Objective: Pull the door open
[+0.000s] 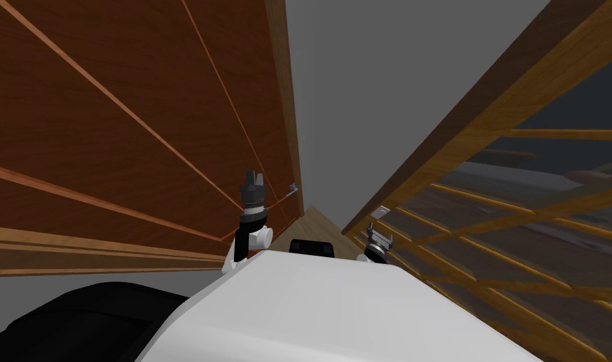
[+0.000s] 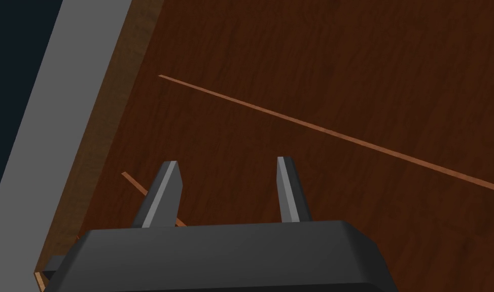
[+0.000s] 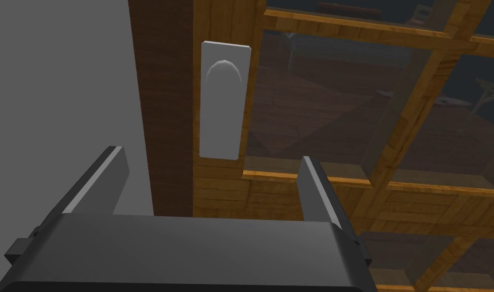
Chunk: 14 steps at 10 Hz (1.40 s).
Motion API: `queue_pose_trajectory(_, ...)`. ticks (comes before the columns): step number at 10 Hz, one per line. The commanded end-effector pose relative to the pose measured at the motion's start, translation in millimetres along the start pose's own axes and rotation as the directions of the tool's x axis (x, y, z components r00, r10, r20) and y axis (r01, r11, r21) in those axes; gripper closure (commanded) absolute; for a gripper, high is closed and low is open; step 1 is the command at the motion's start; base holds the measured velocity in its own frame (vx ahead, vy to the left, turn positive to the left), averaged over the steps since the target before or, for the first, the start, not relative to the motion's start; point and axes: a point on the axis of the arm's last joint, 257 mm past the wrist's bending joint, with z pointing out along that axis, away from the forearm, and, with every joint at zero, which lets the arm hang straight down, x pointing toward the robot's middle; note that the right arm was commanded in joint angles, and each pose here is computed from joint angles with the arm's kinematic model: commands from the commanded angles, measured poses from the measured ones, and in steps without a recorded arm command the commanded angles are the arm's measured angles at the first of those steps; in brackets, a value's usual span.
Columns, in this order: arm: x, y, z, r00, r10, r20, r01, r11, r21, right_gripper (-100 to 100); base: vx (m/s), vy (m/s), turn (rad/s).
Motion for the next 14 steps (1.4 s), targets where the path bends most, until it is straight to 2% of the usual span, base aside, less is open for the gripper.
queue_pose_trajectory(1,-8.6,6.9,-3.6,1.000,0.018,0.015,-0.018,1.000,-0.017,-100,0.087,-0.062,0.083)
queue_pose_trajectory(2,-14.7,13.0,-5.9,0.999,0.032,0.027,-0.031,0.999,-0.032,-100,0.090,-0.060,0.129)
queue_pose_trajectory(3,-12.2,9.3,-4.2,1.000,0.021,0.020,-0.021,1.000,-0.022,-100,0.042,-0.030,0.029)
queue_pose_trajectory(4,-15.1,24.6,-0.3,0.999,0.025,0.023,-0.024,0.999,-0.032,-100,-0.011,-0.005,-0.037)
queue_pose_trajectory(9,-18.7,61.5,9.4,0.999,0.025,0.026,-0.023,0.998,-0.056,-100,0.015,-0.007,0.006)
queue_pose_trajectory(14,-19.1,90.4,16.4,0.999,0.024,0.026,-0.022,0.997,-0.076,-100,0.179,-0.079,0.081)
